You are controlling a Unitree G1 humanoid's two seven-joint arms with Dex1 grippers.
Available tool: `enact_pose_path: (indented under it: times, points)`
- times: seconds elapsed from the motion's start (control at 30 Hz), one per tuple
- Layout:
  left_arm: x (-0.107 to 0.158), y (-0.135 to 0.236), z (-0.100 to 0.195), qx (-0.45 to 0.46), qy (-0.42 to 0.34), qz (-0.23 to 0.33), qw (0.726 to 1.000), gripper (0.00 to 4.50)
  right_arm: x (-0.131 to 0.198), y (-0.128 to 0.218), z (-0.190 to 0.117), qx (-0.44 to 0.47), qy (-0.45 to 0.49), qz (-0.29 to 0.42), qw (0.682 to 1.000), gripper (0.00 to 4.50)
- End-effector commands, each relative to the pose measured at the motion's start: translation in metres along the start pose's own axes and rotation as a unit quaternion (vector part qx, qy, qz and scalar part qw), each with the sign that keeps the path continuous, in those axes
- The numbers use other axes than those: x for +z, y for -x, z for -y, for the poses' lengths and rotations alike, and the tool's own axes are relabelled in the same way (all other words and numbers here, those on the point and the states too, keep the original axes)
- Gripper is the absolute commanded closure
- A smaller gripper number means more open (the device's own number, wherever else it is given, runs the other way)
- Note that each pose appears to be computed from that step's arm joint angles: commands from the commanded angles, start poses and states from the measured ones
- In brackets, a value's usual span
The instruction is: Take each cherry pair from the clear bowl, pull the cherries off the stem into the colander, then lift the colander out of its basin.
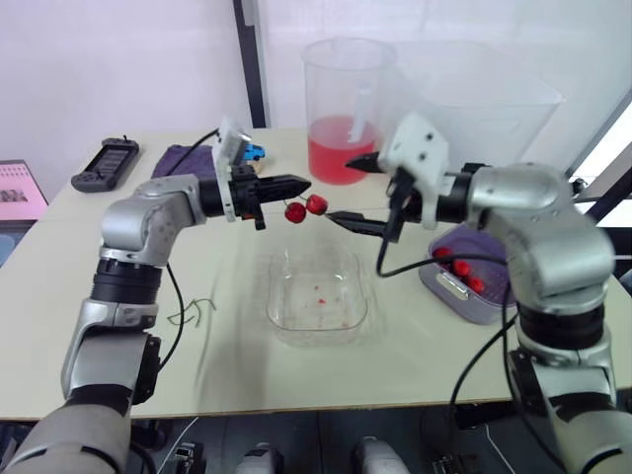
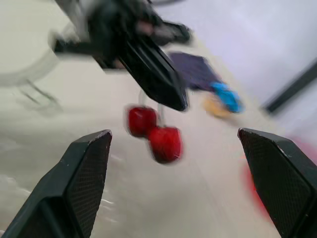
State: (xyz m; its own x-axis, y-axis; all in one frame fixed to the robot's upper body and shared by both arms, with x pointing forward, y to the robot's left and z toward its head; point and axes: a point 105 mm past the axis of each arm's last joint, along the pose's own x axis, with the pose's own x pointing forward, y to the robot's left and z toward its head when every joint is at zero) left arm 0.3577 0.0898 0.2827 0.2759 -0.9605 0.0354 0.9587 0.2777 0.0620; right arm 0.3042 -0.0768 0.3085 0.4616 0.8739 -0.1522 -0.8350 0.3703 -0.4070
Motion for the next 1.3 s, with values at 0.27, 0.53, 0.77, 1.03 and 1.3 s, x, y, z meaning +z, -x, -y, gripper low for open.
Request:
enact_pose_path:
  times: [0.27, 0.53, 0.77, 1.03, 1.3]
  points:
    - [0.017, 0.001, 0.034, -0.061, -0.017, 0.029, 0.998, 4.5, -0.022, -0.016, -0.007, 0.041, -0.022, -0.008, 0.999, 0.12]
    - [0.015, -0.002, 0.036, -0.057, -0.013, 0.03, 0.998, 4.5, -0.021, -0.024, 0.001, 0.037, -0.007, -0.003, 0.999, 1.01]
    - [0.017, -0.002, 0.035, -0.049, -0.013, 0.034, 0.998, 4.5, -0.023, -0.025, -0.001, 0.039, -0.003, -0.011, 0.999, 1.83]
    - [0.017, -0.001, 0.033, -0.043, -0.017, 0.033, 0.998, 4.5, -0.023, -0.026, 0.001, 0.036, -0.004, -0.01, 0.999, 3.54]
    - [0.017, 0.001, 0.033, -0.038, -0.017, 0.035, 0.999, 4.5, -0.031, -0.024, 0.0, 0.04, -0.009, -0.027, 0.999, 3.54]
